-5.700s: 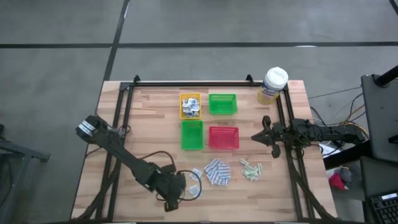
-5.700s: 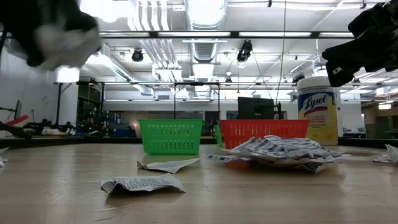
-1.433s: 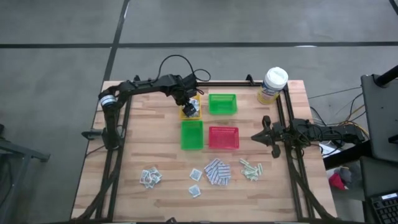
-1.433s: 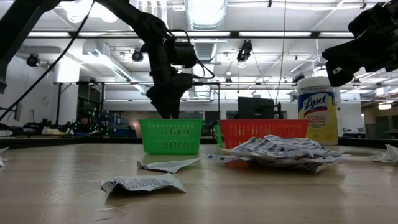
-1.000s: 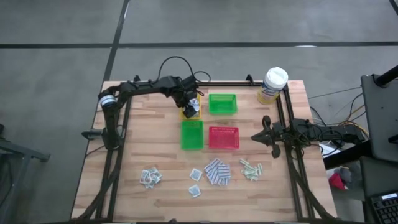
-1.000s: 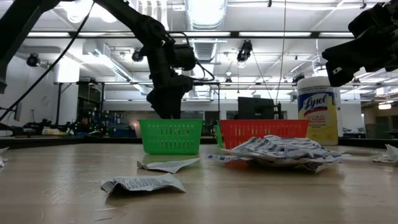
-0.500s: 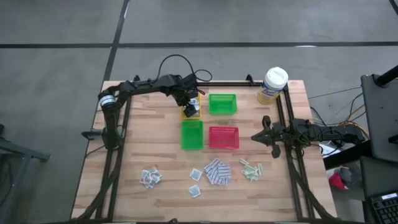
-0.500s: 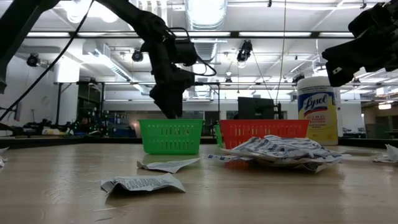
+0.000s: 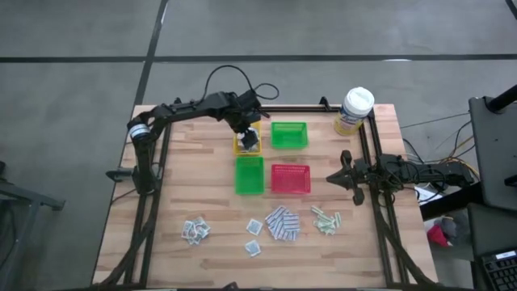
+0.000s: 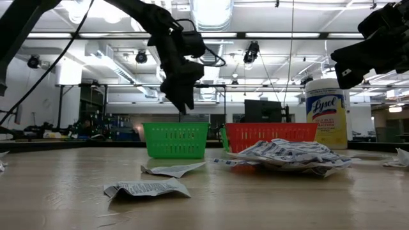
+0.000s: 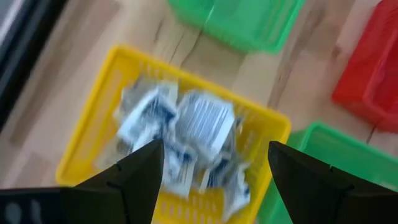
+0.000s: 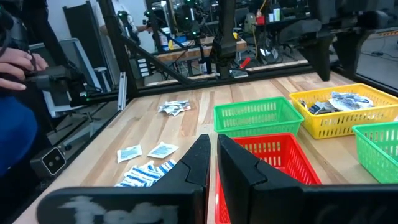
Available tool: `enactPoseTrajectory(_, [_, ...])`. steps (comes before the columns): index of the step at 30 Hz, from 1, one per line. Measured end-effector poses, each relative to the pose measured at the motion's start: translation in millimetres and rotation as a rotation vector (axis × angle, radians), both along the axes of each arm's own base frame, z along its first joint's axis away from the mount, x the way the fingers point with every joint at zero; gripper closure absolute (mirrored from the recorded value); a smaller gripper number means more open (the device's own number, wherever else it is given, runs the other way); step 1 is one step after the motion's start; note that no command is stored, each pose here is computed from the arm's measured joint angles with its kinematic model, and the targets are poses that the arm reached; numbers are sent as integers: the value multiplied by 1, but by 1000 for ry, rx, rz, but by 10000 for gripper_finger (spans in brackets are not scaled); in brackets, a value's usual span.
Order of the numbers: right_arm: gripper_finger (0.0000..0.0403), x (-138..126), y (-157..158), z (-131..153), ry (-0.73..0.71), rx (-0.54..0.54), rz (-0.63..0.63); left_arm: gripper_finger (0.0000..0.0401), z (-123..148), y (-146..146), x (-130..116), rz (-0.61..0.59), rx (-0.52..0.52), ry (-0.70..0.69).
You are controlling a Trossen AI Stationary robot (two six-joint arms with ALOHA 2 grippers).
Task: Pick & Place First Aid Supplies
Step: Put the blue alcohol pad into the yellow bin
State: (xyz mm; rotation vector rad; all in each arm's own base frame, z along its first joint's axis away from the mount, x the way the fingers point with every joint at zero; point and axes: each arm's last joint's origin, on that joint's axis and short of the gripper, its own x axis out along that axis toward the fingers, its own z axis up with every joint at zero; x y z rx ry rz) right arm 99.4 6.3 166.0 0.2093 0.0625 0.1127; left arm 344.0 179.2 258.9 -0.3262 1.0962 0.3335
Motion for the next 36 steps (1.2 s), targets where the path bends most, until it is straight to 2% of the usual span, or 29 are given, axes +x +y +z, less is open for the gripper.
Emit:
enactPoseTrajectory(5, [374,0,0,0,0,0,0,121,-7,-2,3,-8,-4,-30])
enactPoseTrajectory(12, [374,0,0,0,0,0,0,121,-29,-6,-1,7,-110,-25])
enactPoseTrajectory(19, [374,0,0,0,0,0,0,121,-38,-3,-4,25,-120,-40])
enactPoseTrajectory(29, [374,0,0,0,0,0,0,121,-32,-1,-4,28,-119,-41])
enactPoseTrajectory(36, [374,0,0,0,0,0,0,121,-13,-19,1,2,-163,20])
